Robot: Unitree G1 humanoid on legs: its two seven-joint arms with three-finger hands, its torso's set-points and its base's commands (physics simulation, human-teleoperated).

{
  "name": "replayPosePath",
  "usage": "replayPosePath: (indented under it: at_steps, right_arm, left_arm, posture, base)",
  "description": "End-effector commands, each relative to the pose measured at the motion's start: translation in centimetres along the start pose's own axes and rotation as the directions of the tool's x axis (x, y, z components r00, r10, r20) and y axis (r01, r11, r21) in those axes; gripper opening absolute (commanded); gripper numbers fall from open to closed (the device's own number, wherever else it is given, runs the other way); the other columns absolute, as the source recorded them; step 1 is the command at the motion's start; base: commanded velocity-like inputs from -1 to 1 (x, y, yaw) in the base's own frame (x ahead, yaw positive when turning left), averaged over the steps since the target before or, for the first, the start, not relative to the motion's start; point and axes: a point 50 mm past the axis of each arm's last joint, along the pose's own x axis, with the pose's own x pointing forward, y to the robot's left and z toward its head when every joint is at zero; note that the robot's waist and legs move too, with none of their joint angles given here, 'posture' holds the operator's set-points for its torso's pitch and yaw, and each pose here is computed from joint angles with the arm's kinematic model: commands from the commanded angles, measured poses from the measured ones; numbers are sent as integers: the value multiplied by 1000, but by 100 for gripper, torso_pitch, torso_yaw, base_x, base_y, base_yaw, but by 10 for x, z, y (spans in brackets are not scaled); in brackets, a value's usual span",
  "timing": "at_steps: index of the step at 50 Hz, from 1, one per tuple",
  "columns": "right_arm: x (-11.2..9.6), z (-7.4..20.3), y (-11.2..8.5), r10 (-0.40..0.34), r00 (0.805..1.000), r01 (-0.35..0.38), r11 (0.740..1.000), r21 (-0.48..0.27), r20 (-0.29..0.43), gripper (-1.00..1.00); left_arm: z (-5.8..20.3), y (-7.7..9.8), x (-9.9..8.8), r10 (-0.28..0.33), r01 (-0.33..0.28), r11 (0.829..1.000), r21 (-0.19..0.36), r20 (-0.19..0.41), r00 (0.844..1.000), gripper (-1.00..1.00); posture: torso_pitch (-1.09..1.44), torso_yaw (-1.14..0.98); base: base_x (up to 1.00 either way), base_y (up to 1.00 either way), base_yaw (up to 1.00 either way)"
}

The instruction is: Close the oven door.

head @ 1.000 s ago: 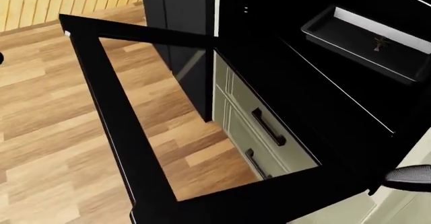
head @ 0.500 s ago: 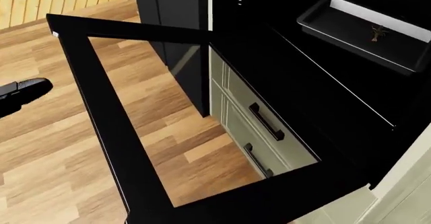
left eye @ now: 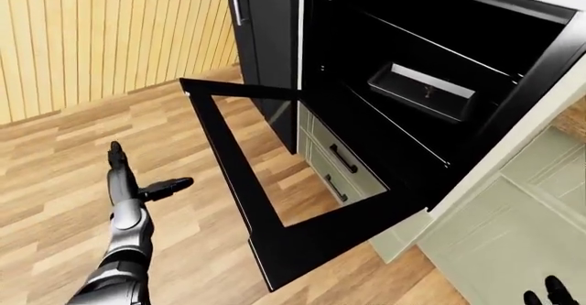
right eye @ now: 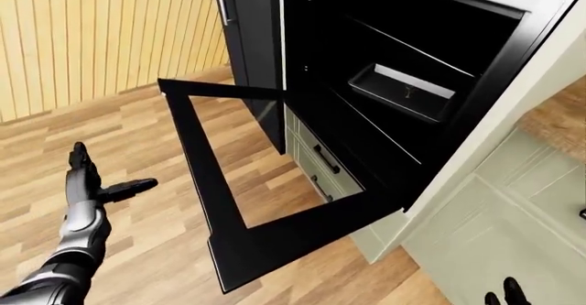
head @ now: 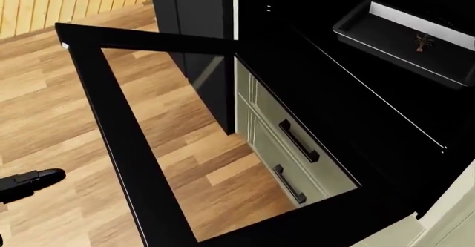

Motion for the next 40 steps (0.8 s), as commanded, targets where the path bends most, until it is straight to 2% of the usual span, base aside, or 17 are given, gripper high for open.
replayPosePath:
  at_steps: [1,3,5,6,10,14,21,24,30,36,37,39,40]
  right_arm:
    - [-2,0,-9,-28,997,31,998,-47,77,100]
    - [-3,-14,-12,-41,998,43,998,-41,54,100]
    - [-5,-30,-13,-57,998,58,997,-42,21,100]
    - [-5,-33,-13,-64,998,64,997,-42,14,100]
    - [-10,-42,-11,-90,996,90,996,-26,-17,100]
    - [-21,-50,-14,-128,990,128,992,-7,-54,100]
    - [-33,-56,-19,-176,981,178,984,18,-86,100]
    - [-40,-61,-19,-194,975,197,980,20,-112,100]
    - [-50,-68,-19,-218,963,225,974,24,-160,100]
    - [-47,-79,-4,-210,953,215,977,-3,-220,100]
    - [-47,-81,-1,-206,950,211,978,-7,-235,100]
    - [-50,-86,3,-205,944,212,977,-3,-259,100]
    - [-51,-89,6,-202,940,213,977,10,-276,100]
  left_arm:
    - [12,4,3,17,-20,999,33,79,997,100]
    - [4,5,-1,12,-16,998,60,59,998,100]
    - [-3,8,-7,15,-28,991,134,99,995,100]
    - [-5,8,-8,17,-31,989,142,95,995,100]
    - [-21,13,-16,25,-35,982,187,52,998,100]
    - [-39,19,-27,45,-48,964,262,17,999,100]
    - [-61,27,-42,75,-59,938,342,-34,997,100]
    - [-72,29,-50,73,-46,925,378,-56,996,100]
    - [-93,36,-65,72,-4,896,445,-137,988,100]
    - [-109,33,-80,24,70,870,488,-183,983,100]
    - [-111,32,-83,19,79,860,504,-186,982,100]
    - [-116,34,-87,27,86,856,510,-209,977,100]
    - [-121,36,-89,44,88,865,495,-248,968,100]
  posture:
    - [0,0]
    - [0,0]
    - [0,0]
    - [0,0]
    - [0,0]
    - [0,0]
    - [0,0]
    - [0,0]
    - [0,0]
    - [0,0]
    - [0,0]
    - [0,0]
    - [0,0]
  base:
    - [0,0,0]
    - [0,0,0]
    - [0,0,0]
    - [0,0,0]
    - [0,0,0]
    - [0,0,0]
    - [0,0,0]
    - [0,0,0]
    - [0,0,0]
    - [0,0,0]
    - [0,0,0]
    - [0,0,0]
    - [0,0,0]
